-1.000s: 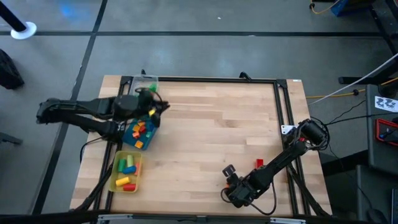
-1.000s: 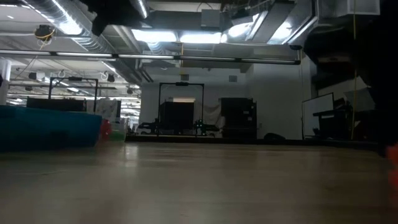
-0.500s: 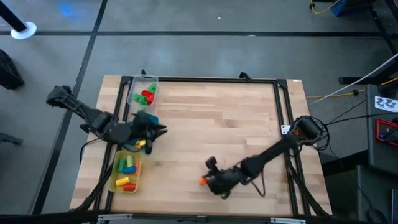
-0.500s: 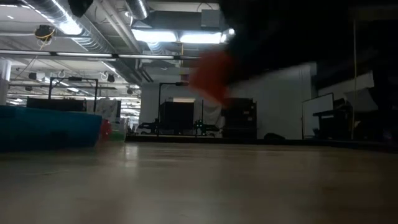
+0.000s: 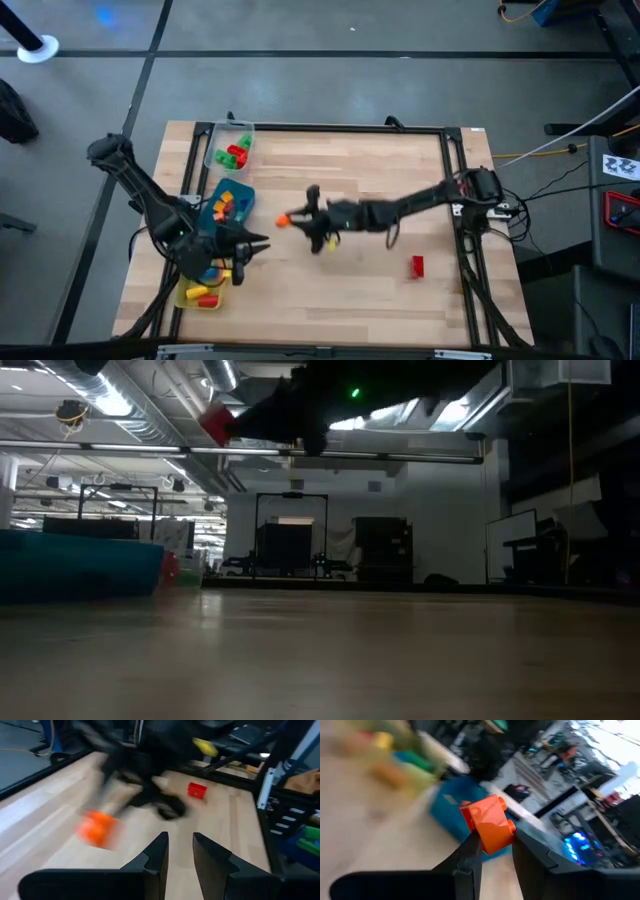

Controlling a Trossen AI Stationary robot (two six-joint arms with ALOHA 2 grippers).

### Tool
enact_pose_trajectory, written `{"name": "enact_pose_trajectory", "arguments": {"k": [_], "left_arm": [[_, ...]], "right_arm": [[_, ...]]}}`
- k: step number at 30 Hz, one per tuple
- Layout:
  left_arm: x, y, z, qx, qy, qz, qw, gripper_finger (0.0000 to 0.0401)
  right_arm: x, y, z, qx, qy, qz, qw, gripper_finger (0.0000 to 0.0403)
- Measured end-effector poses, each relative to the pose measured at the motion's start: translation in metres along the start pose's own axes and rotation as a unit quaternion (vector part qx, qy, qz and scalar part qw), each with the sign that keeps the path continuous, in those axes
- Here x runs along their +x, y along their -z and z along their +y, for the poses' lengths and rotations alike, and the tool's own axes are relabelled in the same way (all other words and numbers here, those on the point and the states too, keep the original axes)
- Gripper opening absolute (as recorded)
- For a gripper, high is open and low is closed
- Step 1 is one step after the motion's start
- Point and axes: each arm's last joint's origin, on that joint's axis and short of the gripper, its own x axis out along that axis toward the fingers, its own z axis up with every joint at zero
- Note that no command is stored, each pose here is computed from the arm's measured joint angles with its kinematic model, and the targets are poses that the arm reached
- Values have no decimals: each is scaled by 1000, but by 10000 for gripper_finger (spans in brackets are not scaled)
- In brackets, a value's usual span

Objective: Sort blocks by size
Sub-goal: Put the orange 4 stud game piece into the blue bin

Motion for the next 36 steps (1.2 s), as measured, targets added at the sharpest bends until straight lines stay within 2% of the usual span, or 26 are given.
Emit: {"name": "enact_pose_trajectory", "arguments": {"k": [5,11,17,27,36], "left_arm": [[2,3,-14,-5,22,-14,1000,72],[0,-3,-18,-11,30,-42,999,72],[0,-4,-17,10,18,-47,999,72],[-3,-11,-11,-6,-3,-69,998,72],[-5,-13,-10,4,-6,-73,997,72]], "right_arm": [[16,29,-39,23,32,-27,999,89],[50,50,-59,62,23,-47,997,90],[86,54,-56,61,13,-58,996,91],[135,58,-53,59,33,-73,995,92],[159,76,-41,61,61,-45,995,93]]}}
